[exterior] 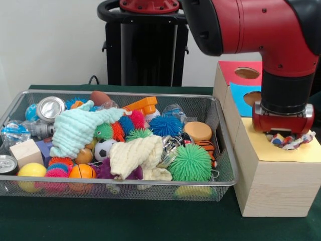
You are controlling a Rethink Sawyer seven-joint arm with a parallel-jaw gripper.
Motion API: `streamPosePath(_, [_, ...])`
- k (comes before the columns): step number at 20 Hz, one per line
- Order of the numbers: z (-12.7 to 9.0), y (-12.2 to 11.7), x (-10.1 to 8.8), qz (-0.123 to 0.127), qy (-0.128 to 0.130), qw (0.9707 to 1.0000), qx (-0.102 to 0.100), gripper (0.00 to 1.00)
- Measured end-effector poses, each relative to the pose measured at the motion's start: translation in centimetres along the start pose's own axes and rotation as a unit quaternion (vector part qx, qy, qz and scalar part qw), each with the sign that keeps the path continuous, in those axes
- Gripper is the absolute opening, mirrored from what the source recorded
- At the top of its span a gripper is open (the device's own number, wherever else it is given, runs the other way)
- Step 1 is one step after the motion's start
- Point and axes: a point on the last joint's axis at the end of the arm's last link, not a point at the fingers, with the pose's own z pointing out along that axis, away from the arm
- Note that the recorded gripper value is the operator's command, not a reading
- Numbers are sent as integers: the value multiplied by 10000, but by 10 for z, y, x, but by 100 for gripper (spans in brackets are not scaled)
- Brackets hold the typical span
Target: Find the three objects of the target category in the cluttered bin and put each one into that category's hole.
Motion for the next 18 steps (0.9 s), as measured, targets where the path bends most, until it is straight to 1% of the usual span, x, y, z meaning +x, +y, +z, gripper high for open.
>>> streamPosePath(1, [3, 0, 1, 0, -3, 10000, 0, 0])
streamPosePath(3, [2, 1, -3, 10, -46, 10000, -15, 0])
streamPosePath(10, [3, 3, -6, 2, -76, 10000, -25, 0])
streamPosePath(18, [2, 8, -3, -57, -97, 9999, 9, 0])
